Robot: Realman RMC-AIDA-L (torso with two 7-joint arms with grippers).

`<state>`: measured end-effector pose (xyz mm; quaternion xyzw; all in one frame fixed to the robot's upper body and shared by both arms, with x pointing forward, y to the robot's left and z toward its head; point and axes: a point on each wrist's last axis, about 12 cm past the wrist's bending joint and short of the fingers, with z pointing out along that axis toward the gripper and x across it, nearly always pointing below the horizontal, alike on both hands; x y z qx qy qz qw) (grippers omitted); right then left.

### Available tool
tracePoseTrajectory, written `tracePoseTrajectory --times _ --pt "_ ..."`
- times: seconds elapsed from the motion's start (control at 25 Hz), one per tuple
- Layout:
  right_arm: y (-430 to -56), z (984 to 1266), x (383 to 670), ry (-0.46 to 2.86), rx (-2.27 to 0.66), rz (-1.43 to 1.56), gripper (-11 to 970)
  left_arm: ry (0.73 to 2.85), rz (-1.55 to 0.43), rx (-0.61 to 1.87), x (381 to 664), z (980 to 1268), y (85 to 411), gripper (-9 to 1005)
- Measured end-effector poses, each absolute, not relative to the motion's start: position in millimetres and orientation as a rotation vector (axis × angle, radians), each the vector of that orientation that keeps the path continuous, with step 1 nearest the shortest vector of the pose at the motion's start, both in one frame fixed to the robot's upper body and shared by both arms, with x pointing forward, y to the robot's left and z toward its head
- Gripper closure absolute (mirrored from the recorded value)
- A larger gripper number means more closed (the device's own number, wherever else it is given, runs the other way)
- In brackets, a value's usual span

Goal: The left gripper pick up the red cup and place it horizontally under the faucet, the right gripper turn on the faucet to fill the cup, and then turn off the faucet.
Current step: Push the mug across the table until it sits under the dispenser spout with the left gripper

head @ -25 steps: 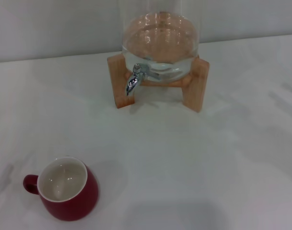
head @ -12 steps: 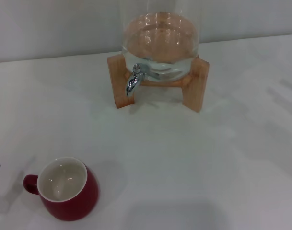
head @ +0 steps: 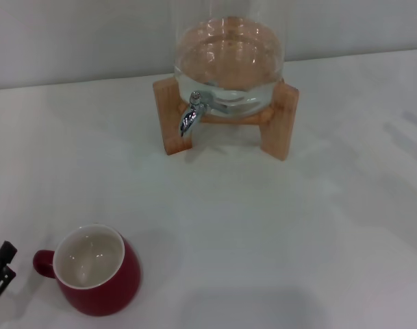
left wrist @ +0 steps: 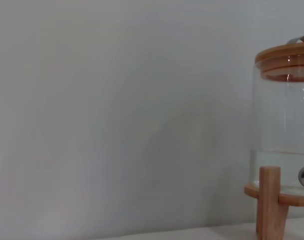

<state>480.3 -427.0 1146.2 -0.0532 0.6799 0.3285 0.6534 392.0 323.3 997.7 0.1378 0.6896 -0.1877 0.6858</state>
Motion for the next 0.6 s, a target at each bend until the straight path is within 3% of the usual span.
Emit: tracePoseTrajectory --times 0.6 --pt "-427.9 1145.7 482.5 1.546 -0.105 0.738 301 1.552 -0.409 0.356 372.7 988.2 306.0 155"
